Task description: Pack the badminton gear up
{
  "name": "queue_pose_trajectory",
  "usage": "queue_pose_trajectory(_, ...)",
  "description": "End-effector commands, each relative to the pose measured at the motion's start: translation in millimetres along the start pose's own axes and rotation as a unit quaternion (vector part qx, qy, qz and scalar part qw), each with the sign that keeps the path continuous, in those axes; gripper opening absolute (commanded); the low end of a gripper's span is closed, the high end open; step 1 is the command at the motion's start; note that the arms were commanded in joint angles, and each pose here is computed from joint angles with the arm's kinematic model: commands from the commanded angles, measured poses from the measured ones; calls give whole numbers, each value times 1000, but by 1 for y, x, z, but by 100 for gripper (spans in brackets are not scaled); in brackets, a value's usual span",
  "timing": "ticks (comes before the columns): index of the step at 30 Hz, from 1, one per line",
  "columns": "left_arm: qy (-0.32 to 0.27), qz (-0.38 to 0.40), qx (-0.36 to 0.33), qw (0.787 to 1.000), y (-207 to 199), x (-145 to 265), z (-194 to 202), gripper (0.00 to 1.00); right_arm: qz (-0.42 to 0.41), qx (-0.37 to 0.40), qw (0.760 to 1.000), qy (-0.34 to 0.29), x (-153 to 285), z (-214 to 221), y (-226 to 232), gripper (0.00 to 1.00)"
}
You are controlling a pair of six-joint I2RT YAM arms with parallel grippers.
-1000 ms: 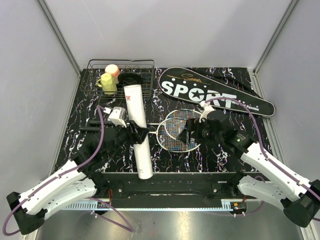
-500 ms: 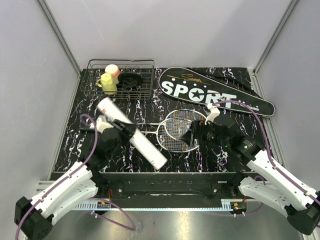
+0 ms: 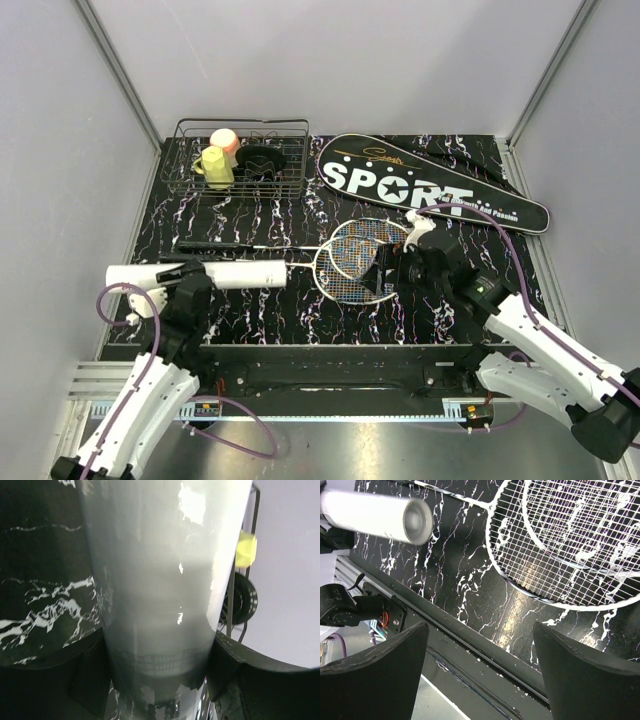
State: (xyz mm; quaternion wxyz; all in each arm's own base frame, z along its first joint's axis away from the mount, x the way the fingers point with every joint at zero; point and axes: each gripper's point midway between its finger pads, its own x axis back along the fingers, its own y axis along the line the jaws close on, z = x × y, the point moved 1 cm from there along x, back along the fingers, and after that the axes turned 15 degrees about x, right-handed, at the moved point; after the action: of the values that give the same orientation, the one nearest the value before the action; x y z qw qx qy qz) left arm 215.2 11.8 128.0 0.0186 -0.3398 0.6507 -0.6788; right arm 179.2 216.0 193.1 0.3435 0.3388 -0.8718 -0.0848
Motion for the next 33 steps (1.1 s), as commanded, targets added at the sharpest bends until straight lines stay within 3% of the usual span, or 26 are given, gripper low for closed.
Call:
queue_pose_trajectory(1,-14,70,50,996,-54,-14,2,55,-11,7,1000,-4,-4,-4,4,94)
queue_pose_trajectory(3,3,35,61,998,-57,-31,13,52,-11,8,1000,-3,-3,-4,4,94)
queue_pose_trajectory(7,56,60,77,994,-94,-62,35,46,-4,10,1000,-11,6,-5,3,94)
queue_pose_trajectory(8,86,18,61,994,-79,-77,53,45,-1,8,1000,-12,7,-5,2,94)
queue_pose_trajectory(10,100,35,63,992,-108,-95,56,40,4,8,1000,-11,11,-3,0,94)
queue_pose_trajectory(11,127,5,51,991,-96,-111,70,39,7,9,1000,-8,12,-2,-1,94)
queue_pose_trajectory(12,137,15,52,989,-112,-118,75,39,10,9,1000,-9,13,-3,-2,94)
queue_pose_trajectory(16,141,-14,38,989,-107,-148,88,40,16,9,1000,-7,14,-5,-3,94)
queue_pose_trajectory(20,109,-41,23,993,-99,-164,83,54,18,10,1000,-10,13,-11,-1,94)
queue_pose_trajectory(21,110,-37,21,993,-105,-167,84,62,18,11,1000,-12,13,-15,0,94)
queue_pose_trajectory(26,110,-77,-2,991,-94,-185,90,84,18,13,1000,-7,4,-24,3,94)
queue_pose_trajectory(27,110,-77,0,991,-96,-188,89,98,18,12,1000,-7,3,-26,3,94)
queue_pose_trajectory(33,118,-78,-7,990,-102,-182,88,99,49,14,999,-9,-8,-40,-4,95)
